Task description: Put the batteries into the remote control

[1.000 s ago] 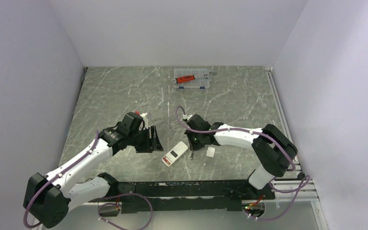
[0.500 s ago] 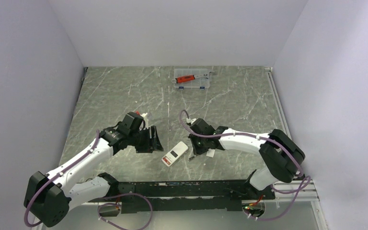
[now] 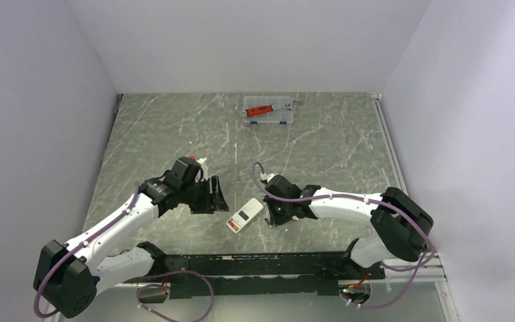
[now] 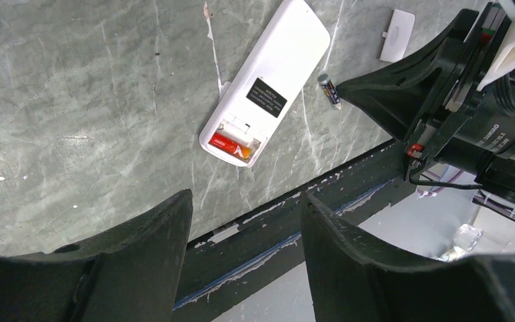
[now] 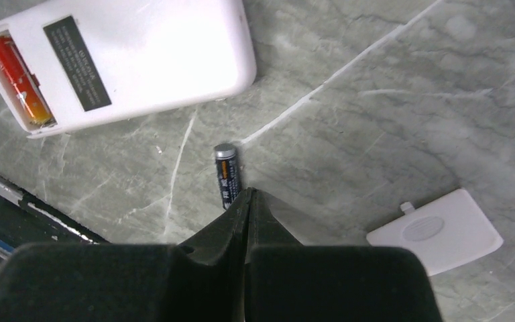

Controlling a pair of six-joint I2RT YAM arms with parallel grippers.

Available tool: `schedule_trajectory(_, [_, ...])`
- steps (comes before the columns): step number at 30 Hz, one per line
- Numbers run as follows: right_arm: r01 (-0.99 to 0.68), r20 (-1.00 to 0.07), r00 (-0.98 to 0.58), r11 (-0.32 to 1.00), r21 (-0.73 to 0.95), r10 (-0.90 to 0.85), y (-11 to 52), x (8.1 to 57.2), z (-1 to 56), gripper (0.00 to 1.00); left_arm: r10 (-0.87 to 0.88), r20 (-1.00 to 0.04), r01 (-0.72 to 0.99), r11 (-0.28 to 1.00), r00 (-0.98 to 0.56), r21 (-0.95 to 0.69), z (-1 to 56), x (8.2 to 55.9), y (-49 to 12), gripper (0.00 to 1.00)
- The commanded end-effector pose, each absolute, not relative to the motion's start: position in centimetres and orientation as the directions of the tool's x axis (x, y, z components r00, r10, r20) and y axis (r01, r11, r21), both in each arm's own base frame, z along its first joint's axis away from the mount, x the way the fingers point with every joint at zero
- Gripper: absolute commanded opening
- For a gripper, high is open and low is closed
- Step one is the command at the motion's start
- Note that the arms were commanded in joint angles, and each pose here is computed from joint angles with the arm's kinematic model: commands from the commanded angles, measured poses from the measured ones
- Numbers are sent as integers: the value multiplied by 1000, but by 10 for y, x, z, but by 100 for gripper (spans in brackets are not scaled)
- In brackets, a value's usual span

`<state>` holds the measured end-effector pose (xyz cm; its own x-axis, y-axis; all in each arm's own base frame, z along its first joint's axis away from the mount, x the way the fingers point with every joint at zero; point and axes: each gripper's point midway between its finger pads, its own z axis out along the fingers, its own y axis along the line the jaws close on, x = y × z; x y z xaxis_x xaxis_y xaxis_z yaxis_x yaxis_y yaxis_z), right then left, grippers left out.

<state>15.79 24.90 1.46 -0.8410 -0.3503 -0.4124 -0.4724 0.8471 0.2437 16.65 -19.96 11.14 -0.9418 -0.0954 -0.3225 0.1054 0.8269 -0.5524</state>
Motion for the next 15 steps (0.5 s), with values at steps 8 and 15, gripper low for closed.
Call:
schedule_trajectory(8, [-452,-467,-817,878,157,-338,240,164,31,1,-102,-318,105,812,-943,-574,110,164,-203,65])
schedule_trajectory(15, [-448,-508,-806,874,186,-304,246,168,51,17,-100,-317,106,813,-943,-573,108,165,-204,65])
